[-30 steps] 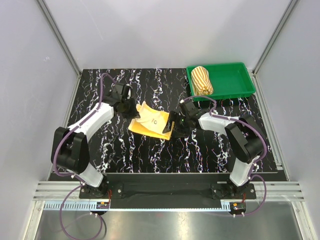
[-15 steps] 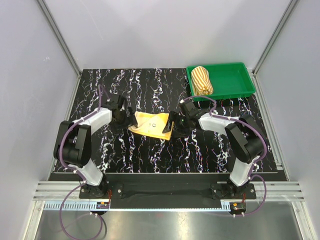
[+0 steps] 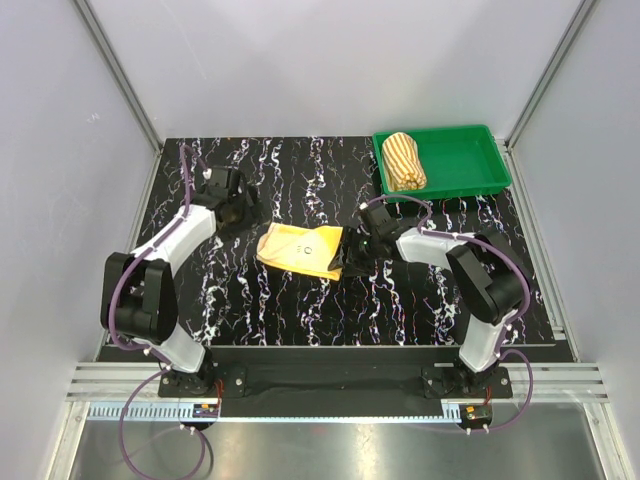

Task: Roll the towels
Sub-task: Fold the towel

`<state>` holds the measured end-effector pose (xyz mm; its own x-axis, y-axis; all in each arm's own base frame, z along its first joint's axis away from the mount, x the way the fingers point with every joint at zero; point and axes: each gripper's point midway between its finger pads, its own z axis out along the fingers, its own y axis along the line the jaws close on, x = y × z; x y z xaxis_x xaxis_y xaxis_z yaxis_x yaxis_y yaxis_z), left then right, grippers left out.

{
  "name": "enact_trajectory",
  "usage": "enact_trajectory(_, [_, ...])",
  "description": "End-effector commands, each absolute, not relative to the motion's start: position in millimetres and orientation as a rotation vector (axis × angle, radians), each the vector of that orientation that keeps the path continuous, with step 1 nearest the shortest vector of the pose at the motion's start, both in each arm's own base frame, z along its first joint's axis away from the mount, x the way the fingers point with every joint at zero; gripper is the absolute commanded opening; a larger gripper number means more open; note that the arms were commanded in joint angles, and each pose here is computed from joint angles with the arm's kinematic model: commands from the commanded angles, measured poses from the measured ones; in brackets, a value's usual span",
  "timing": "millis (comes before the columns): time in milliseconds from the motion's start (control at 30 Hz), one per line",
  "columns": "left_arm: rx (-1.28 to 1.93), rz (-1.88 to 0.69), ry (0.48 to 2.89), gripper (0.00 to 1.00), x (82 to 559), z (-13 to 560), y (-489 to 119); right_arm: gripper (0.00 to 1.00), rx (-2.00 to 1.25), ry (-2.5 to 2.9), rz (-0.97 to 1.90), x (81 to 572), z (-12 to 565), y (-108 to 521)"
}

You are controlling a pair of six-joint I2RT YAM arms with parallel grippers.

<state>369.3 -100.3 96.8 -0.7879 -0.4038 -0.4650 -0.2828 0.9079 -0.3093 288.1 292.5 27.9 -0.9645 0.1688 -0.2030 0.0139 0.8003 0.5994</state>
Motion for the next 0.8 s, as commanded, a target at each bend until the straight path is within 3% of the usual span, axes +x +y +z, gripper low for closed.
enact_trajectory(0, [-0.44,-0.325,2.442,0.84,391.8,118.6,-103.2,0.56,0.172,2.809,0.882,279.9,3.0,289.0])
enact_trajectory(133, [-0.337,-0.425,2.414,0.72,410.4,116.9,-121.5,0.42,0.171,2.819,0.883,278.1,-3.3,289.4])
enact_trajectory(267, [-0.246,-0.485,2.414,0.51,426.7,106.5,-139.1,0.36,0.171,2.828,0.879,275.9,-8.0,287.7])
enact_trajectory(600, [-0.163,-0.514,2.504,0.45,431.2,62.3,-163.9,0.32,0.165,2.859,0.867,269.5,-20.6,284.7])
enact_trajectory(767, [-0.165,-0.509,2.524,0.34,427.5,53.9,-163.7,0.29,0.162,2.87,0.868,269.6,-25.5,285.8])
